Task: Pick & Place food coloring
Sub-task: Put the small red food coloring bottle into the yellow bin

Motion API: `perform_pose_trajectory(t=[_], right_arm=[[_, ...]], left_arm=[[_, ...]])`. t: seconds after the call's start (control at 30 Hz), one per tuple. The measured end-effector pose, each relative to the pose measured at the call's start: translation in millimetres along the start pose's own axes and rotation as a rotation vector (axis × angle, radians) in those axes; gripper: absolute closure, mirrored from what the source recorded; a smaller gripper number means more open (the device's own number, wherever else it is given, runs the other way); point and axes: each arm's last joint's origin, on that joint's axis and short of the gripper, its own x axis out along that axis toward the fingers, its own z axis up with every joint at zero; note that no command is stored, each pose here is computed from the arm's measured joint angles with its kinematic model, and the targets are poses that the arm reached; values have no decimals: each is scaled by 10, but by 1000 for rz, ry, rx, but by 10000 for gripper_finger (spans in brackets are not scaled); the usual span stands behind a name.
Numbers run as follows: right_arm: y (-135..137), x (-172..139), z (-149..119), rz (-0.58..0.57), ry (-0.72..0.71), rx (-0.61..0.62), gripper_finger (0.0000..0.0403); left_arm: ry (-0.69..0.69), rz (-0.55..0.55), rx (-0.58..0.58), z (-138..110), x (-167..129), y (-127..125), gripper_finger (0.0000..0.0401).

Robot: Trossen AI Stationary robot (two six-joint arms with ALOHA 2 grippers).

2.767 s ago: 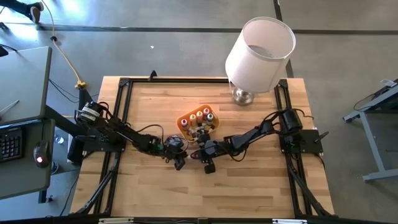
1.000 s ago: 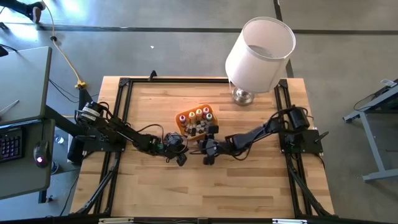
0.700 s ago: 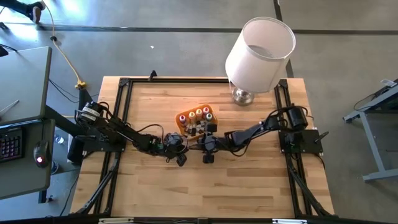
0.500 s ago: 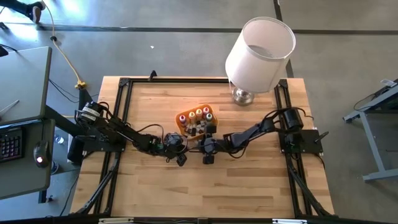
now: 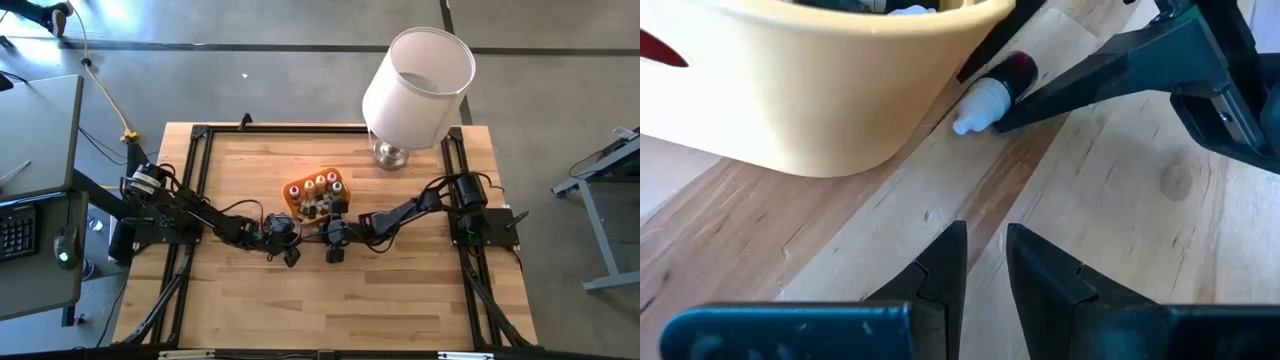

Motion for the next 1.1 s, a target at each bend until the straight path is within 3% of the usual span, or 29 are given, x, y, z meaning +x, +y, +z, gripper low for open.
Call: perform_pose_trajectory(t=[0.23,0.5,0.73,0.93,1.1], right_arm=[[-2,-7,36,-2,-11,-24,335],[-55,-113,407,-24,12,-135,320],[-239,-228,680,-86,82,-202,330],[-596,-131,621,-113,125,-80,323],[-714,-76,585,-74,134,-62,321]], left_arm=[[0,0,0,0,0,0,328],[0,0,0,0,0,0,328],[0,0,0,1,-1,0,328],[2,-2,0,0,-1,-1,328],[9,-6,1,-3,-1,-1,328]])
